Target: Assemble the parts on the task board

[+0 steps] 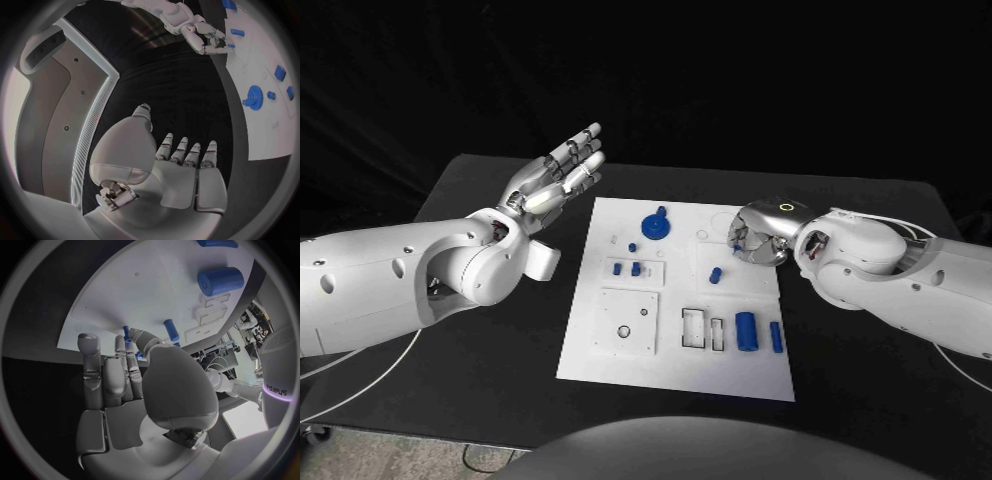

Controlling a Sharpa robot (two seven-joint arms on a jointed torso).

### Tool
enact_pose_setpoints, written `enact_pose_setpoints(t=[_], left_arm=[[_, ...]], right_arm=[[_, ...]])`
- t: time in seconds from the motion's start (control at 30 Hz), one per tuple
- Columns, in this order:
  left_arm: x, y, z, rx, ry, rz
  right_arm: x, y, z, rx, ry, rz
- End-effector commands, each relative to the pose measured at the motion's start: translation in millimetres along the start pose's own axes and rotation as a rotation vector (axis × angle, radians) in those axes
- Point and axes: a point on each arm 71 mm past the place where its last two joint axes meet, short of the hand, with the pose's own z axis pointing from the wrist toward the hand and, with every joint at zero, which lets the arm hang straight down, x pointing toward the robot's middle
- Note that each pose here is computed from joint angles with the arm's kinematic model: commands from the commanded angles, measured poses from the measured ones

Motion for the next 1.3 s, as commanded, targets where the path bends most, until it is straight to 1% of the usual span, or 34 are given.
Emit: enact_pose_setpoints(t=[0.03, 0.17, 0.37, 0.47, 0.6, 0.77, 0.9, 1.07, 1.1, 1.3], left_arm=[[1.3, -0.6, 0.1, 0.003, 0.019, -0.006], [1.3, -0.2, 0.0, -0.002, 0.021, -0.007], [1.2, 0.4, -0.2, -0.012, 0.025, -0.01], [0.8, 0.8, -0.3, -0.016, 0.025, -0.01], [1.2, 1.4, 0.5, -0.02, 0.028, -0.011], [2.3, 2.5, 2.0, -0.025, 0.034, -0.014], [3.4, 3.7, 3.9, -0.027, 0.039, -0.014], [5.2, 4.7, 6.4, -0.026, 0.043, -0.015], [5.6, 4.8, 6.7, -0.026, 0.044, -0.015], [6.1, 4.8, 6.5, -0.026, 0.043, -0.014]], right_arm=[[-12.4, 2, -1.4, -0.018, -0.085, 0.016], [-24.3, 4, -4.2, -0.028, -0.123, 0.023], [-41.2, 11, -11.7, -0.044, -0.14, 0.046], [-47.8, 22, -18.2, -0.073, -0.141, 0.058], [-52.0, 44, -25.4, -0.129, -0.128, 0.074], [-50.6, 73, -29.2, -0.198, -0.092, 0.087], [-44.3, 94, -26.8, -0.249, -0.074, 0.101], [-34.9, 114, -18.1, -0.293, -0.06, 0.11], [-32.4, 119, -14.1, -0.306, -0.058, 0.107], [-20.5, 138, -1.9, -0.344, -0.051, 0.094]])
